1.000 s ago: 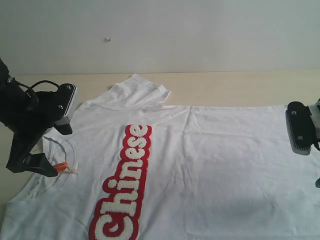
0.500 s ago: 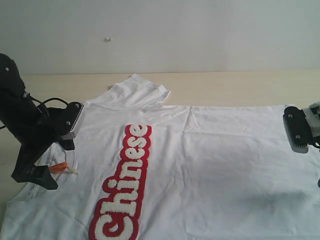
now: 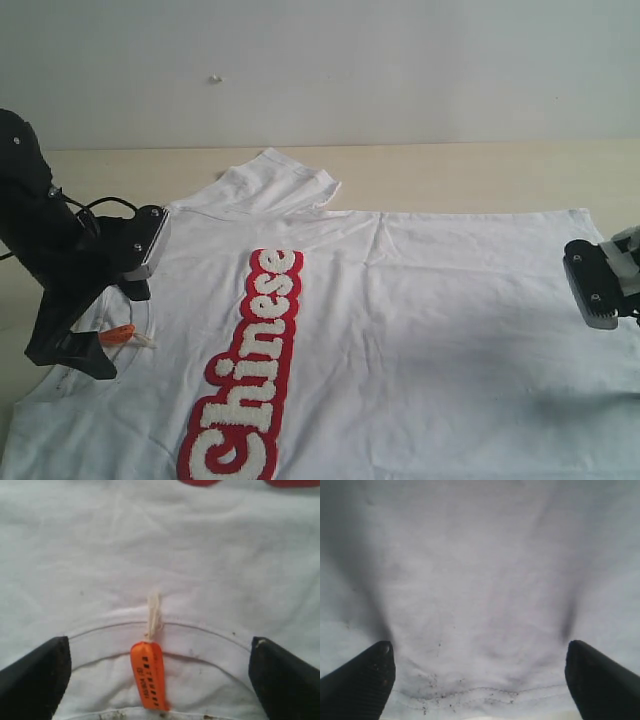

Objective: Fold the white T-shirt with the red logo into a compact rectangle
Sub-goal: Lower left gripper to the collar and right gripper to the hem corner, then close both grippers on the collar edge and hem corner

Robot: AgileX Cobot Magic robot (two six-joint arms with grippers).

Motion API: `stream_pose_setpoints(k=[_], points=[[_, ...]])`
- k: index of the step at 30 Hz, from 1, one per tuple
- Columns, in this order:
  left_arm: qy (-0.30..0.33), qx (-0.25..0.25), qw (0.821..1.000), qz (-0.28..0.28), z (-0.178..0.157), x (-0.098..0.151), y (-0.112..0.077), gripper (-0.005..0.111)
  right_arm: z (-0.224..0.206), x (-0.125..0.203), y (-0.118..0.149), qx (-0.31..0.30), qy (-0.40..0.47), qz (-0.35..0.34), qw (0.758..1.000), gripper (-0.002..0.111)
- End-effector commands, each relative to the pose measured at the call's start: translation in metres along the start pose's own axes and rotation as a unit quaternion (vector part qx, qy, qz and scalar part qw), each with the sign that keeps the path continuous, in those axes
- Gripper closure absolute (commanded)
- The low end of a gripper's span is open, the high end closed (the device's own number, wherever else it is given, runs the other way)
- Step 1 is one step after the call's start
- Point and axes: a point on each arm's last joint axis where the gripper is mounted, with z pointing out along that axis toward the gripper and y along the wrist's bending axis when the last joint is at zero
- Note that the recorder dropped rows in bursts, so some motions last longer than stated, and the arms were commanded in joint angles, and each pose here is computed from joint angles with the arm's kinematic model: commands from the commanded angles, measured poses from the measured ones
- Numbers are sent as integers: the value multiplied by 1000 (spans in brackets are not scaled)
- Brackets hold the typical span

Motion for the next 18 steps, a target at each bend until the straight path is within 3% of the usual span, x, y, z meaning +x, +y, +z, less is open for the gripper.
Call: stream_pose_setpoints(k=[1,5,8,12,13,15,18], points=[[-3,-4,1000,1,-2,-1,2,15,6,1,-1,-9,2,-2,1000,22],[-5,-5,1000,-1,-2,-1,2,15,15,0,0,-24,2,10,1000,22],[-6,-5,1000,-2,-2,-1,2,15,20,0,0,-31,2,11,999,29],[-6,-4,1000,-3,-1,-1,2,15,21,0,-1,-28,2,10,1000,57],[-7,0,1000,-4,1,0,2,15,21,0,-1,-25,2,12,1000,72],[-5,9,1000,-7,8,1,2,15,21,0,-2,-22,2,23,999,91],[-3,21,1000,-11,21,5,3,15,21,0,-2,-20,1,23,1000,107]])
